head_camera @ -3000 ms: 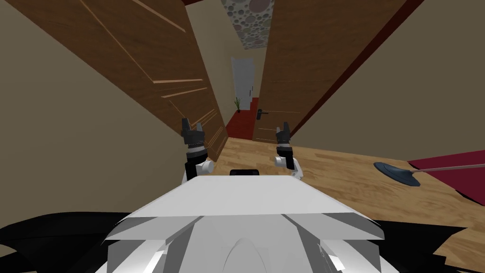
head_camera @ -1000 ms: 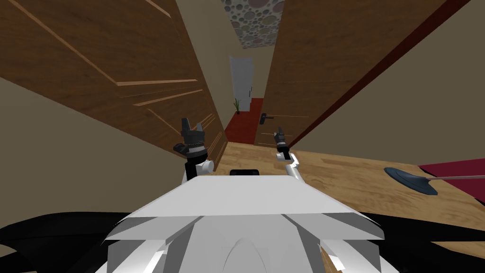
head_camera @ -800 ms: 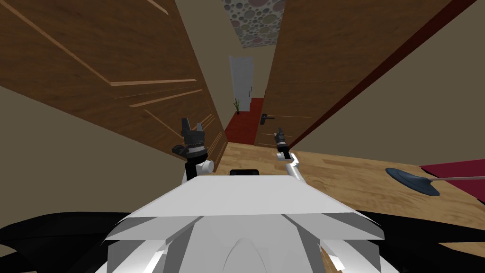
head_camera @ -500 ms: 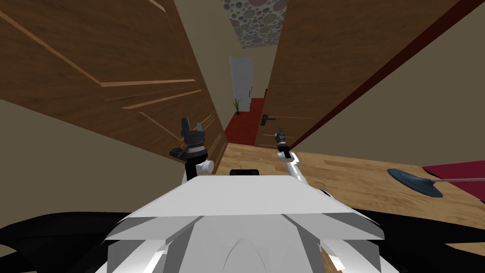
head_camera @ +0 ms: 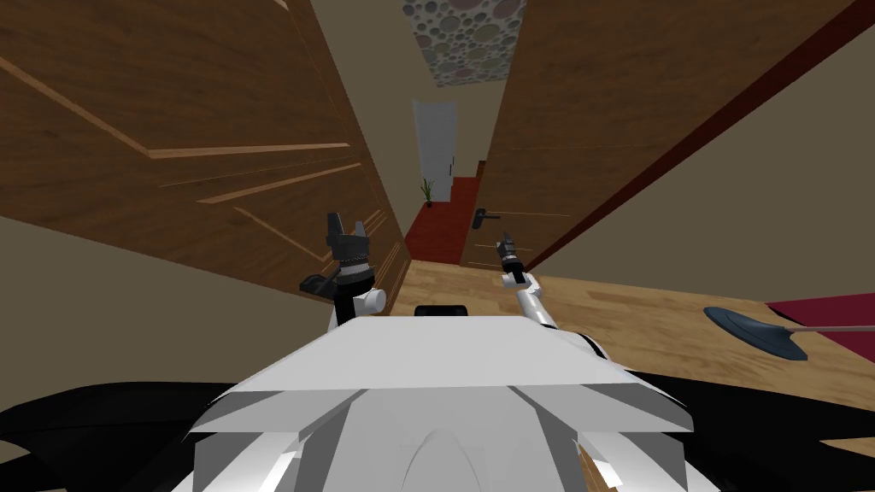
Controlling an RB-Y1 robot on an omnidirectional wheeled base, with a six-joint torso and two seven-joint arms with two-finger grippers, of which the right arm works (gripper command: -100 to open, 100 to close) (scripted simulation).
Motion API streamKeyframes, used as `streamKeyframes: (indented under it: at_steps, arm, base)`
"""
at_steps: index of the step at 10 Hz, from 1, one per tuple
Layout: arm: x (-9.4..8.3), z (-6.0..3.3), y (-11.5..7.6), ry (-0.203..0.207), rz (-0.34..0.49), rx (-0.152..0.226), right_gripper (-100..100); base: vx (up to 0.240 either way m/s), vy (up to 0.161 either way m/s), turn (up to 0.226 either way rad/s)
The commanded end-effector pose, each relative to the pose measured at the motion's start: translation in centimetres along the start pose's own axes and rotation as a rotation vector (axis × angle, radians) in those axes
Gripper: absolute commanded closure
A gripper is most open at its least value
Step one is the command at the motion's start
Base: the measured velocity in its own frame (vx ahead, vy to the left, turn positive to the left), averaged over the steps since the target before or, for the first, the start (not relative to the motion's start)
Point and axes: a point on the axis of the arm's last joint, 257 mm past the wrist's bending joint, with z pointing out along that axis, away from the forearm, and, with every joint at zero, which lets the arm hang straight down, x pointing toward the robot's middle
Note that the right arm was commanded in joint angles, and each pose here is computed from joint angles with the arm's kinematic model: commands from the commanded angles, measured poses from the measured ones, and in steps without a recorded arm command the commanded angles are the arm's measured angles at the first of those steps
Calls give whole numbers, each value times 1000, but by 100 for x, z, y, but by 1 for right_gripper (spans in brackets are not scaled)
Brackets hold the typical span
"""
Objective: Pull the door open
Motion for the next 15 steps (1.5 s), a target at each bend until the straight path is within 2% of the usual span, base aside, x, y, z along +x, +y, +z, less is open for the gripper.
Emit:
streamKeyframes:
  at_steps: [1,7,15]
  arm:
    - [-57,25,-69,-6,7,19,-100]
    - [-251,91,-283,-30,29,77,-100]
    - [-445,136,-478,-58,58,135,-100]
  base:
    - [94,21,-11]
    - [96,29,-10]
    - [93,21,-8]
